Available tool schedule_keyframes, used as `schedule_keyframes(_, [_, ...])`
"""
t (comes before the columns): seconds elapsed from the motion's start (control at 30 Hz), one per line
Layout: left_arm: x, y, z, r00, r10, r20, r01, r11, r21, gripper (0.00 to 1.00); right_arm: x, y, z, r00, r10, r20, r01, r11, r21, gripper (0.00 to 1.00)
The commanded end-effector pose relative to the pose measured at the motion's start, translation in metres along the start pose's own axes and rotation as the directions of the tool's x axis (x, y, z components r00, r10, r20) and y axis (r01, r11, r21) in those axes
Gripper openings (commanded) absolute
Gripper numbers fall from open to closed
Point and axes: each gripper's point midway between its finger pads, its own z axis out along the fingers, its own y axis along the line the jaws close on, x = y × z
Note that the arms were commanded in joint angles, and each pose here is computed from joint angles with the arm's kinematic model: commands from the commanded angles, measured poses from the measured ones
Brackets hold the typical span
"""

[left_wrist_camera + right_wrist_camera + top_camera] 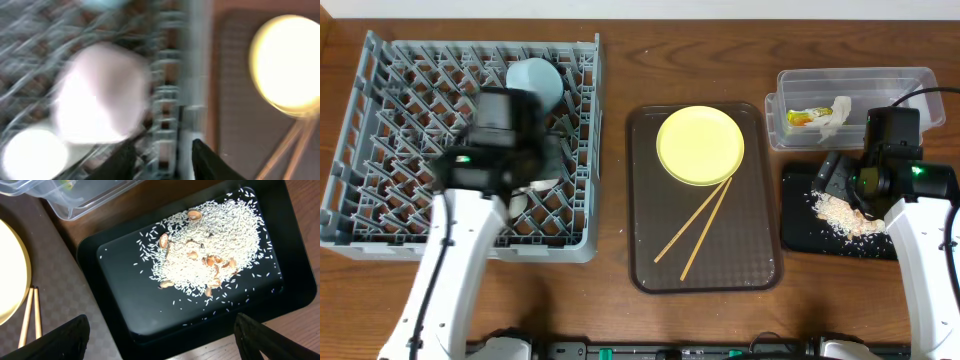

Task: Sort waste into correct bins and load items into the dishwasher rack
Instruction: 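Reach the left gripper to the brown tray and grasp one wooden chopstick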

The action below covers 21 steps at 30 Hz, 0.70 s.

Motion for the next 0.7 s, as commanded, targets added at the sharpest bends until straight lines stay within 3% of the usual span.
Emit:
schedule_keyframes(0.0, [0.003, -0.049, 0.009, 0.969, 0.246, 0.000, -0.245, 0.964, 0.104, 0.45, -0.004, -0.003, -0.003, 1.000, 0.002, 0.015, -0.002, 1.000, 0.002, 0.91])
schedule_keyframes(0.1, [0.018, -0.083, 0.025, 0.940, 0.339, -0.031, -0.331, 0.931, 0.155, 0.56, -0.004, -0.003, -0.003, 1.000, 0.002, 0.015, -0.002, 1.000, 0.002, 0.91])
schedule_keyframes(0.43, [0.098, -0.163, 0.086, 0.798, 0.569, -0.198, -0.509, 0.812, 0.284, 0.57, -0.004, -0.003, -0.003, 1.000, 0.002, 0.015, -0.002, 1.000, 0.002, 0.91])
schedule_keyframes(0.67, [0.138, -0.190, 0.115, 0.720, 0.650, -0.243, -0.569, 0.754, 0.329, 0.56, -0.004, -0.003, -0.003, 1.000, 0.001, 0.014, -0.001, 1.000, 0.002, 0.91])
